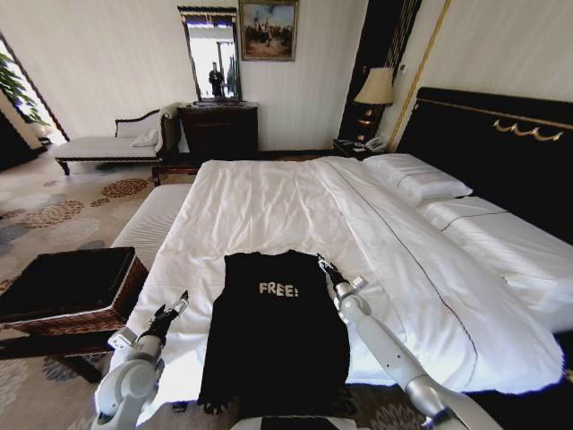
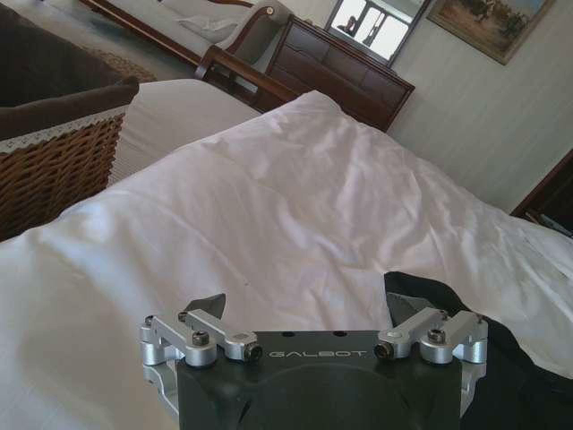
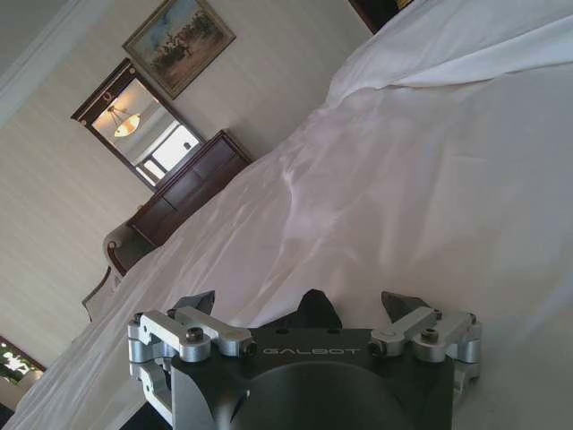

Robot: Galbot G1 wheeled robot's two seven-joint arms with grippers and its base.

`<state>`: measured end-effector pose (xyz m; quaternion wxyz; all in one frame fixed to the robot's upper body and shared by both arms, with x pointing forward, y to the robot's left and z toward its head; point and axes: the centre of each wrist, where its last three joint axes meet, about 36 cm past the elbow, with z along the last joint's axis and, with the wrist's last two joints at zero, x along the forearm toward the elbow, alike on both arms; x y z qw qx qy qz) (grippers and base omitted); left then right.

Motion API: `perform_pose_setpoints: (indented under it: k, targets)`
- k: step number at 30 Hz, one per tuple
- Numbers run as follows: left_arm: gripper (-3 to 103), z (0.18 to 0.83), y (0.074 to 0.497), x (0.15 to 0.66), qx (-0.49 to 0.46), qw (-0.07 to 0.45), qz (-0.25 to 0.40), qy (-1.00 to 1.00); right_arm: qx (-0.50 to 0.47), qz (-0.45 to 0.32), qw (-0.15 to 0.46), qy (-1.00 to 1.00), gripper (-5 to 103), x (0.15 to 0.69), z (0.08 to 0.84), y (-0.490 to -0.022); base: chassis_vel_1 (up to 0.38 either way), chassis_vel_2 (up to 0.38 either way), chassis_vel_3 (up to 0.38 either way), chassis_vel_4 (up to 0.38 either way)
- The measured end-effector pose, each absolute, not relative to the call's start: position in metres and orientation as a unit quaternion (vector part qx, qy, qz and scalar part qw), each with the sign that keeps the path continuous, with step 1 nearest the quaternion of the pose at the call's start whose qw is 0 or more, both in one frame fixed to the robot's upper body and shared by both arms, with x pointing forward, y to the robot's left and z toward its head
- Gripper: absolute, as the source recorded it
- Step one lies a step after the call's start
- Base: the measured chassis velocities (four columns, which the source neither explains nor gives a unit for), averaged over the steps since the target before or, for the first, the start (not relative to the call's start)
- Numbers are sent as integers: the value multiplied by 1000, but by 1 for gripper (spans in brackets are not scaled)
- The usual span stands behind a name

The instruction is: Fold the clothes on the bed and place them into the basket.

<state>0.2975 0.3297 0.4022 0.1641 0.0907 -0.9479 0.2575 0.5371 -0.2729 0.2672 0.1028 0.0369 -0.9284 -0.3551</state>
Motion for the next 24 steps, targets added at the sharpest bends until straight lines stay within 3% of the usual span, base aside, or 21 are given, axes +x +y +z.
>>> perform_pose_setpoints:
  k: [3, 7, 9, 12, 14, 15, 17, 18, 22, 24]
  targets:
    - [100, 402, 327, 299, 91, 165, 260, -947, 36, -352, 104, -929, 103, 539, 268, -270, 0, 0, 0, 0]
    - [100, 400, 322, 299, 90, 168, 267, -945, 30, -350, 106, -930, 94, 541, 270, -268, 0, 0, 0, 0]
    - [100, 399, 320, 298, 90, 169, 270, -944, 25, -347, 108, -931, 85, 541, 270, -269, 0, 0, 0, 0]
    - [100, 399, 320, 298, 93, 171, 269, -943, 25, -344, 109, -932, 79, 538, 269, -271, 0, 0, 0, 0]
    - [100, 399, 321, 298, 97, 174, 267, -943, 26, -344, 110, -932, 68, 537, 269, -272, 0, 0, 0, 0]
    - [100, 399, 322, 298, 98, 174, 266, -943, 26, -344, 110, -932, 68, 536, 269, -272, 0, 0, 0, 0]
    - [100, 400, 324, 298, 100, 176, 265, -943, 27, -341, 112, -933, 57, 535, 268, -273, 0, 0, 0, 0]
    - [100, 400, 324, 298, 100, 176, 265, -943, 27, -341, 112, -933, 57, 535, 268, -273, 0, 0, 0, 0]
    - [100, 400, 325, 299, 102, 178, 262, -943, 28, -336, 114, -934, 35, 535, 266, -271, 0, 0, 0, 0]
    - [100, 399, 326, 299, 102, 178, 262, -943, 28, -335, 114, -935, 35, 535, 265, -271, 0, 0, 0, 0]
